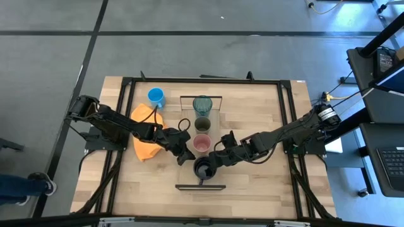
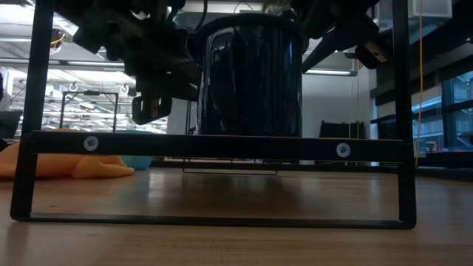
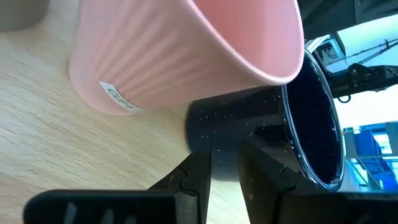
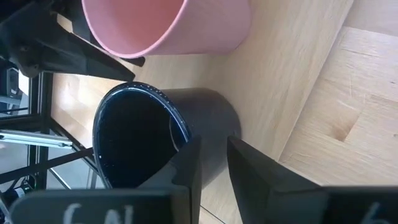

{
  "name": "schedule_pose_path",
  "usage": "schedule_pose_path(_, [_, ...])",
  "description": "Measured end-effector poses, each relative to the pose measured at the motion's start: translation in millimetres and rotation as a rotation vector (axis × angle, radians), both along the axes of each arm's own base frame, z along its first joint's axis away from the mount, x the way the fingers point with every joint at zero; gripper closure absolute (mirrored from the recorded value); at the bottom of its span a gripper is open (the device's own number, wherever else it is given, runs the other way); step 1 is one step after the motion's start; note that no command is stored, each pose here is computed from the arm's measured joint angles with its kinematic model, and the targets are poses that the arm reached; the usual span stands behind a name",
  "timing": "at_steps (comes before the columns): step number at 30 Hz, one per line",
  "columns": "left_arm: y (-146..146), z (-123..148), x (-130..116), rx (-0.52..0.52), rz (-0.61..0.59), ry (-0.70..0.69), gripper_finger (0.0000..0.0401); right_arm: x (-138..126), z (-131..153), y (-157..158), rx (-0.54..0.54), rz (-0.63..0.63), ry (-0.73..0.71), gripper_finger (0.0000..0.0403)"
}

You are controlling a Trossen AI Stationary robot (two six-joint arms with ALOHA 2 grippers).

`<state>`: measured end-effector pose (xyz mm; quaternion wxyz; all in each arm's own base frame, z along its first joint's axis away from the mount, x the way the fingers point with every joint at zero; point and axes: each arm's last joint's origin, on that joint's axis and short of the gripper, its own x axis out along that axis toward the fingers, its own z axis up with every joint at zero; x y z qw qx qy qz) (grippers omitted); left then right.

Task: Stack small to large cups/mugs on shelf
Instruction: Put the dark blue mug on the shelf

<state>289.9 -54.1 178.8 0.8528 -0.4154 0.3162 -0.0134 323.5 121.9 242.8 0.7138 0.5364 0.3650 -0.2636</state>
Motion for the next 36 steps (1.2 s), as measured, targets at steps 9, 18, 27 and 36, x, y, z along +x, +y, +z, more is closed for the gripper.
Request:
schedule_pose_path(9, [-12,-2,-4,-0.005,-0.060,0.027,0.0329,-4,-3,-1,-0.002,0.011,0.050,0.0327])
schedule_pose_path(18, [-22,-1,-6,-0.026,-0.089,0.022,0.0329,-5,-3,-1,-0.001,0.014,0.062,0.0327])
schedule_pose_path(27, [-30,0,-7,-0.031,-0.106,0.012,0.0329,2,-12,2,0.001,0.015,0.057,0.0327])
schedule_pose_path(36, [-35,-5,1,-0.065,-0.104,-0.043,0.0329,5,-13,3,0.007,0.015,0.041,0.0327])
